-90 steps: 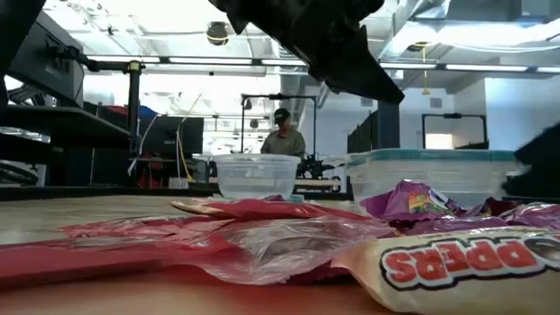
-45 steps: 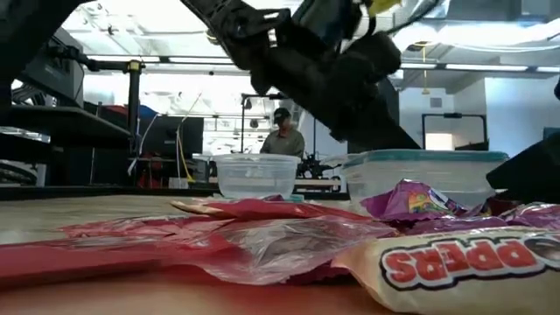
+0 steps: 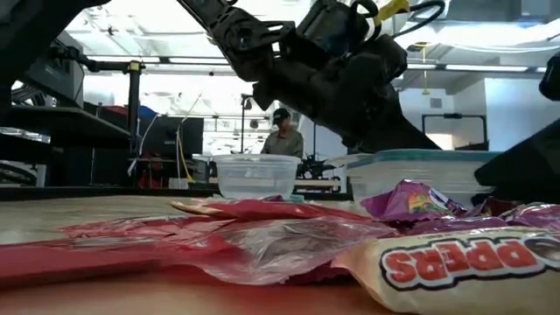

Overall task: Sort candy
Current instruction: Open the rectangular transparent bin

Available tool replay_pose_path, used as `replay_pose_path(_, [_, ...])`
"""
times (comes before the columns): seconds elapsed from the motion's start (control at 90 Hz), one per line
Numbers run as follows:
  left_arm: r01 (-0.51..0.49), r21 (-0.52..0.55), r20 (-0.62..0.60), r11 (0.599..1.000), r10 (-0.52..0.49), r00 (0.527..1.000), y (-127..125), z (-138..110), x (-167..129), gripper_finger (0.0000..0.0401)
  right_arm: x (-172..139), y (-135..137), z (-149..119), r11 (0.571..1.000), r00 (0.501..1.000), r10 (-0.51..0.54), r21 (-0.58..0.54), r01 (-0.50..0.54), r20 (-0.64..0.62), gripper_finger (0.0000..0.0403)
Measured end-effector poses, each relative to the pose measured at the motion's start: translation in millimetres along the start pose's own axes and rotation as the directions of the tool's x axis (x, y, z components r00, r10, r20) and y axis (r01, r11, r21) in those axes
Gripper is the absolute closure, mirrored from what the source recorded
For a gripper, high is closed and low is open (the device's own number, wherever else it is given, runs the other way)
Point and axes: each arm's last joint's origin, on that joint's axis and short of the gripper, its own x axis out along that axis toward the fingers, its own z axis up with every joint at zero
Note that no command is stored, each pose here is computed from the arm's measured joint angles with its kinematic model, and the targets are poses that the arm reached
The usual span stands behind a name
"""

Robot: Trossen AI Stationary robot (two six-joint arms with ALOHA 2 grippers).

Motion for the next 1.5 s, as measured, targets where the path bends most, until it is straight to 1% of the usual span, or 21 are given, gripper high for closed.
replay_pose_path(0.067, [0.000,0.004,-0.002,1.000,0.000,1.000,-1,0,0,0.0401,1,-1,1,1.000,1.000,-0.010,-0.027,0.011,0.015,0.0165])
replay_pose_path(0.144, [-0.003,0.007,-0.003,1.000,0.003,1.000,-2,0,1,0.0401,1,-3,1,0.999,0.999,-0.021,-0.032,0.023,0.044,0.0171])
replay_pose_path(0.256, [-0.002,0.011,-0.003,1.000,0.002,1.000,-3,0,1,0.0401,-1,-5,1,1.000,0.999,-0.005,-0.011,0.005,0.053,0.0181])
replay_pose_path(0.333, [0.004,0.034,-0.008,0.999,-0.003,1.000,-3,0,1,0.0401,-4,-4,2,1.000,0.997,0.028,-0.009,-0.027,0.066,0.0186])
replay_pose_path(0.456, [-0.035,0.074,-0.047,0.997,0.039,0.998,-4,-3,1,0.0401,-7,-2,9,0.994,0.990,0.108,-0.006,-0.108,0.094,0.0187])
replay_pose_path(0.533, [-0.056,0.087,-0.083,0.995,0.063,0.995,-3,-6,1,0.0401,-11,2,18,0.977,0.973,0.206,0.030,-0.210,0.106,0.0188])
replay_pose_path(0.578, [-0.059,0.093,-0.066,0.994,0.066,0.996,-3,-5,2,0.0401,-14,2,24,0.965,0.959,0.252,0.040,-0.259,0.127,0.0188])
replay_pose_path(0.633, [-0.077,0.089,-0.094,0.993,0.085,0.992,-3,-8,1,0.0401,-16,1,26,0.959,0.951,0.277,0.016,-0.282,0.137,0.0189])
replay_pose_path(0.733, [-0.077,0.068,-0.089,0.995,0.083,0.993,-3,-7,1,0.0401,-21,-4,24,0.956,0.949,0.291,-0.014,-0.292,0.119,0.0193])
replay_pose_path(0.789, [-0.078,0.060,-0.086,0.995,0.083,0.993,-3,-6,1,0.0401,-25,-2,25,0.950,0.944,0.312,-0.031,-0.310,0.113,0.0195])
replay_pose_path(0.856, [-0.079,0.065,-0.073,0.995,0.084,0.994,-5,1,0,0.0401,-33,5,33,0.940,0.933,0.337,-0.098,-0.326,0.129,0.0199])
replay_pose_path(0.911, [-0.081,0.073,-0.062,0.994,0.086,0.994,-6,7,-1,0.0401,-42,16,42,0.927,0.924,0.350,-0.196,-0.318,0.155,0.0202])
replay_pose_path(0.956, [-0.080,0.072,-0.062,0.994,0.084,0.995,-8,13,-3,0.0401,-49,23,48,0.907,0.925,0.342,-0.317,-0.278,0.167,0.0205])
replay_pose_path(1.022, [-0.078,0.076,-0.046,0.994,0.082,0.996,-10,24,-6,0.0401,-58,32,54,0.843,0.936,0.303,-0.507,-0.176,0.178,0.0208])
replay_pose_path(1.078, [-0.073,0.079,-0.035,0.994,0.076,0.996,-13,36,-12,0.0401,-61,36,57,0.769,0.950,0.253,-0.634,-0.084,0.181,0.0211])
replay_pose_path(1.144, [-0.061,0.080,-0.044,0.995,0.064,0.997,-17,50,-19,0.0401,-58,37,55,0.675,0.964,0.217,-0.737,-0.034,0.154,0.0214])
replay_pose_path(1.167, [-0.060,0.082,-0.043,0.995,0.064,0.997,-19,54,-21,0.0401,-56,36,54,0.651,0.968,0.202,-0.759,-0.022,0.146,0.0215])
replay_pose_path(1.2, [-0.055,0.083,-0.054,0.995,0.060,0.997,-21,59,-25,0.0401,-53,36,53,0.631,0.974,0.184,-0.776,-0.015,0.131,0.0217])
replay_pose_path(1.367, [-0.028,0.091,-0.082,0.995,0.035,0.996,-37,90,-47,0.0401,-32,32,38,0.558,0.992,0.118,-0.830,-0.023,0.052,0.0227])
replay_pose_path(1.422, [-0.016,0.094,-0.105,0.995,0.026,0.994,-45,95,-54,0.0401,-24,32,34,0.543,0.994,0.099,-0.839,-0.017,0.045,0.0230])
replay_pose_path(1.5, [-0.029,0.097,-0.147,0.995,0.043,0.988,-56,100,-63,0.0401,-12,34,28,0.504,0.996,0.076,-0.863,-0.009,0.035,0.0234])
